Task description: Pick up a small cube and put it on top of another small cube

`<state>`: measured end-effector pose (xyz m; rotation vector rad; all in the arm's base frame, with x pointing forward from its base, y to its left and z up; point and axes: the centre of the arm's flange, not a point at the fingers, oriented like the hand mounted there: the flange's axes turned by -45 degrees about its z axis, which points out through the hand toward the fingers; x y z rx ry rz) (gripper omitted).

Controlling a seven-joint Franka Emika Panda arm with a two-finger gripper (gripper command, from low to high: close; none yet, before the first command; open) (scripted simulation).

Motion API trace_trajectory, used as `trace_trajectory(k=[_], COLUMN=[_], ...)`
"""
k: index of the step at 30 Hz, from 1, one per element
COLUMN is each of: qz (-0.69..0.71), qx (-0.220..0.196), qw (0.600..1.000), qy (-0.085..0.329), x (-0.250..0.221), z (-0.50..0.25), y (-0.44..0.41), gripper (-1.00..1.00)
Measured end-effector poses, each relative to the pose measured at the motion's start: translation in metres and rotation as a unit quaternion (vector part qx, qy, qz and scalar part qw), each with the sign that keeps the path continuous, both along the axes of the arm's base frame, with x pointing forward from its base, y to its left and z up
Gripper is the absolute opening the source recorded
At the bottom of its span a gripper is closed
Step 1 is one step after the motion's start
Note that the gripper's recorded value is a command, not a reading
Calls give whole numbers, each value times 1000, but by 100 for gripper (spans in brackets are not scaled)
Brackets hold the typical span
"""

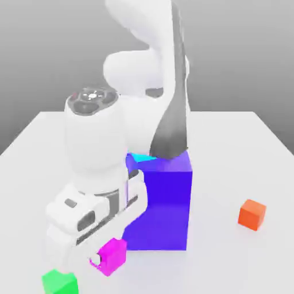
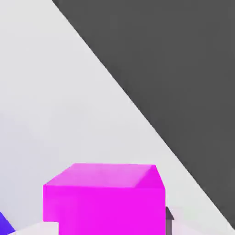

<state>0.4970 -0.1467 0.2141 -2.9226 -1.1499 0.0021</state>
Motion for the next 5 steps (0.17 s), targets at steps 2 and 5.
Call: trace_trajectory(k=[2, 5], qz=[-19, -19], qx=[0, 0], qw=[1000, 1000], qy=[0, 0], x=[-3, -3], z=[-26, -26], y=[-18, -18], gripper=[100, 100])
